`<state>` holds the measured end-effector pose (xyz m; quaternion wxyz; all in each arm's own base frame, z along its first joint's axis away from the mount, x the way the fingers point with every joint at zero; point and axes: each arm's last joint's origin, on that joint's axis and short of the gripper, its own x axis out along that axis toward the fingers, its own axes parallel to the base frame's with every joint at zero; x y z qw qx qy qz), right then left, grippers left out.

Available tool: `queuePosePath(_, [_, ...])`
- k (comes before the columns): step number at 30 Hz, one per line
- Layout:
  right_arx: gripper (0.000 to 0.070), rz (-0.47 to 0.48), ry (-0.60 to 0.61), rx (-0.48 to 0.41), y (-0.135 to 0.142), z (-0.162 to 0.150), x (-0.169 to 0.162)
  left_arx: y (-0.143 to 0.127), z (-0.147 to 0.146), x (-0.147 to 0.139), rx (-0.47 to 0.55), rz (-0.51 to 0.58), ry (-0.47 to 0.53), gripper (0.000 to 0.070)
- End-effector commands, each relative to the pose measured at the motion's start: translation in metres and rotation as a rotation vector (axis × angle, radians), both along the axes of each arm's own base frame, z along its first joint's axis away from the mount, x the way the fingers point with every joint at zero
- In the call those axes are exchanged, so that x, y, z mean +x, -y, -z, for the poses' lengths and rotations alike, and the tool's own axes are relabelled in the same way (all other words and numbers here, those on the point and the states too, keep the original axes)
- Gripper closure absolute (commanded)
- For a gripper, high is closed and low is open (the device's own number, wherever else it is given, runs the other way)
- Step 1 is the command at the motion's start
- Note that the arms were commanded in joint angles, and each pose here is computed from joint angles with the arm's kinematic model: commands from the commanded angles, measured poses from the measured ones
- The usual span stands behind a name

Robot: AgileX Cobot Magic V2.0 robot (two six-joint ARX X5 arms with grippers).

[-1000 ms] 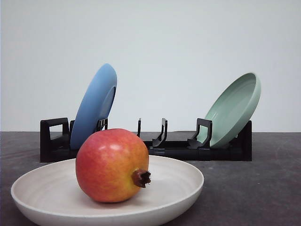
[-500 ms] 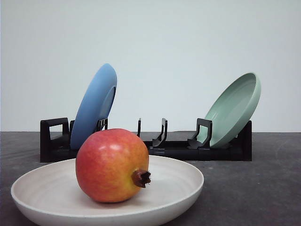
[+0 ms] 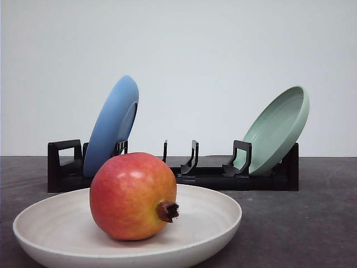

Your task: Place pomegranate in white plate

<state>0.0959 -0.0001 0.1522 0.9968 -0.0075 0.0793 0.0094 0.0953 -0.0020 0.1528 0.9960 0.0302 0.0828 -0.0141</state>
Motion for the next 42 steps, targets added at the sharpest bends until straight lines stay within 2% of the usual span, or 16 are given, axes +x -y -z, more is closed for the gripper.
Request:
queuePosePath(1, [0.0700, 0.004, 0.010, 0.010, 0.0002, 0.0000, 0.0002, 0.0000, 0.0035, 0.0003, 0.000, 0.002, -0.012, 0.0700])
queuePosePath(42, [0.0700, 0.004, 0.010, 0.010, 0.0002, 0.0000, 0.0002, 0.0000, 0.0035, 0.0003, 0.000, 0.002, -0.012, 0.0700])
